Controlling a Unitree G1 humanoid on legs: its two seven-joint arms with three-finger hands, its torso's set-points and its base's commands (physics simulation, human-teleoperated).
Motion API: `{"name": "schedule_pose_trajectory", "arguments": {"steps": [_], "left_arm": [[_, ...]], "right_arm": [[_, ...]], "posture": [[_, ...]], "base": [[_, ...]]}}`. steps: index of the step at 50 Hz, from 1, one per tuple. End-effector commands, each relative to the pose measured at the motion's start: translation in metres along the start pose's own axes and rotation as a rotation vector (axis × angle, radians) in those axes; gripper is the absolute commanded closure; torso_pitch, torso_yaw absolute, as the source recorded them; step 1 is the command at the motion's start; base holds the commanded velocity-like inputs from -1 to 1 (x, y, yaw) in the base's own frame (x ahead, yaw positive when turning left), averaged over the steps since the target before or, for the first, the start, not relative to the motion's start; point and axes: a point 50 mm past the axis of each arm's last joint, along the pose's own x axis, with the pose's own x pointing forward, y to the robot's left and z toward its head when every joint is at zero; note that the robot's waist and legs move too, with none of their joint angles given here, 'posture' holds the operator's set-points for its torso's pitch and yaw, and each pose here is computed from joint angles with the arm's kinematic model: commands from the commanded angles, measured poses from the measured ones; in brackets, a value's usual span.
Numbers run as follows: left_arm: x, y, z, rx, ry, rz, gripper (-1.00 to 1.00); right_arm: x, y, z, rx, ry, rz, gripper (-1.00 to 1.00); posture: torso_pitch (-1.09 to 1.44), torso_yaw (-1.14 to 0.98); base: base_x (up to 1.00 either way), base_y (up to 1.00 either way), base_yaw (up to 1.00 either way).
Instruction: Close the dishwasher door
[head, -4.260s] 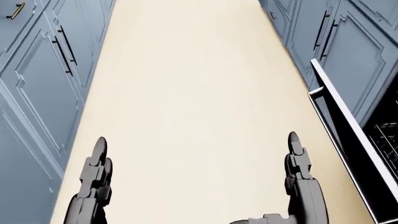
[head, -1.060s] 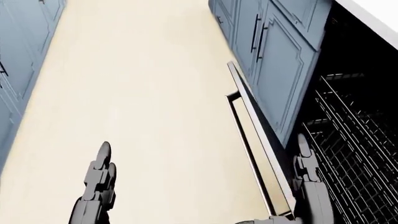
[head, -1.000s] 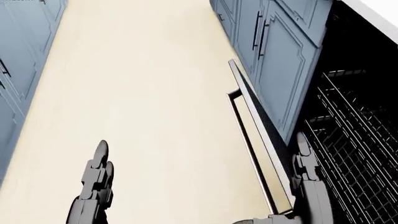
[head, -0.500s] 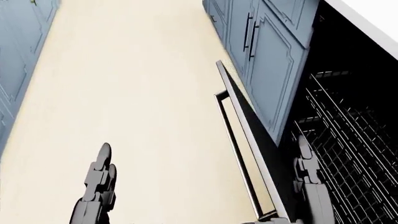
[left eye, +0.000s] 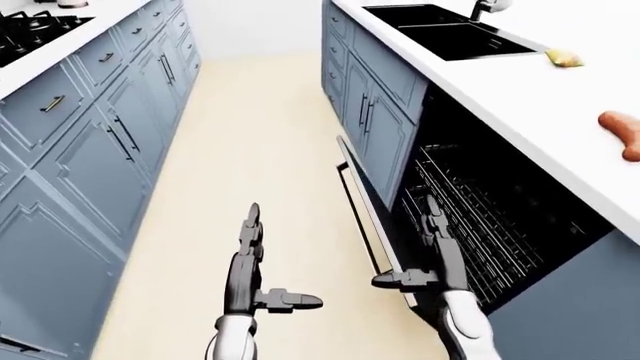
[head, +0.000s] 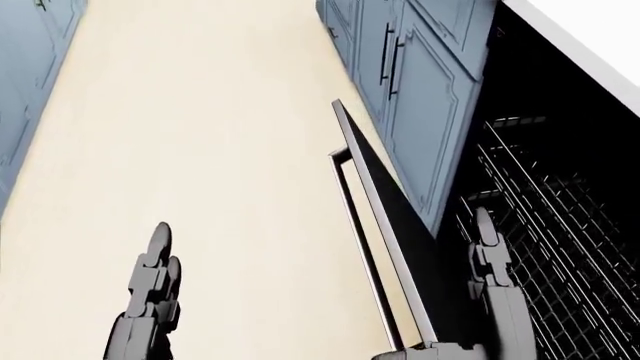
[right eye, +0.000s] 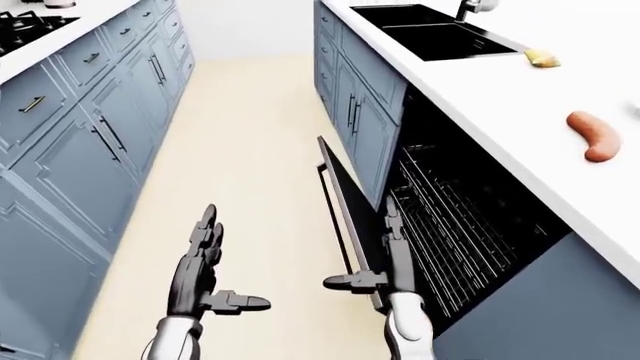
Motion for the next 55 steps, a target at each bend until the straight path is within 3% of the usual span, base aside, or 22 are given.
{"name": "schedule_pose_trajectory", "arguments": {"steps": [1,34,48,53,55], "left_arm": [[0.002,0.004,0.015,0.006,-0.082,0.01,-1.0],[0.002,0.005,0.016,0.005,-0.082,0.013,-1.0],[0.009,0.016,0.02,-0.007,-0.083,0.043,-1.0],[0.015,0.026,0.022,-0.014,-0.08,0.072,-1.0],[0.015,0.029,0.024,-0.019,-0.083,0.081,-1.0]], "right_arm": [[0.002,0.003,0.019,0.007,-0.079,0.007,-1.0],[0.0,0.002,0.016,0.009,-0.082,0.005,-1.0],[-0.001,0.0,0.016,0.012,-0.085,-0.003,-1.0],[0.0,-0.008,0.022,0.022,-0.088,-0.025,-1.0],[0.001,-0.011,0.037,0.015,-0.092,-0.032,-1.0]], "posture": [[0.0,0.0],[0.0,0.0],[0.0,0.0],[0.0,0.0],[0.0,0.0]], "base": [[0.0,-0.06,0.0],[0.0,-0.19,0.0],[0.0,0.0,0.0],[0.0,0.0,0.0],[0.0,0.0,0.0]]}}
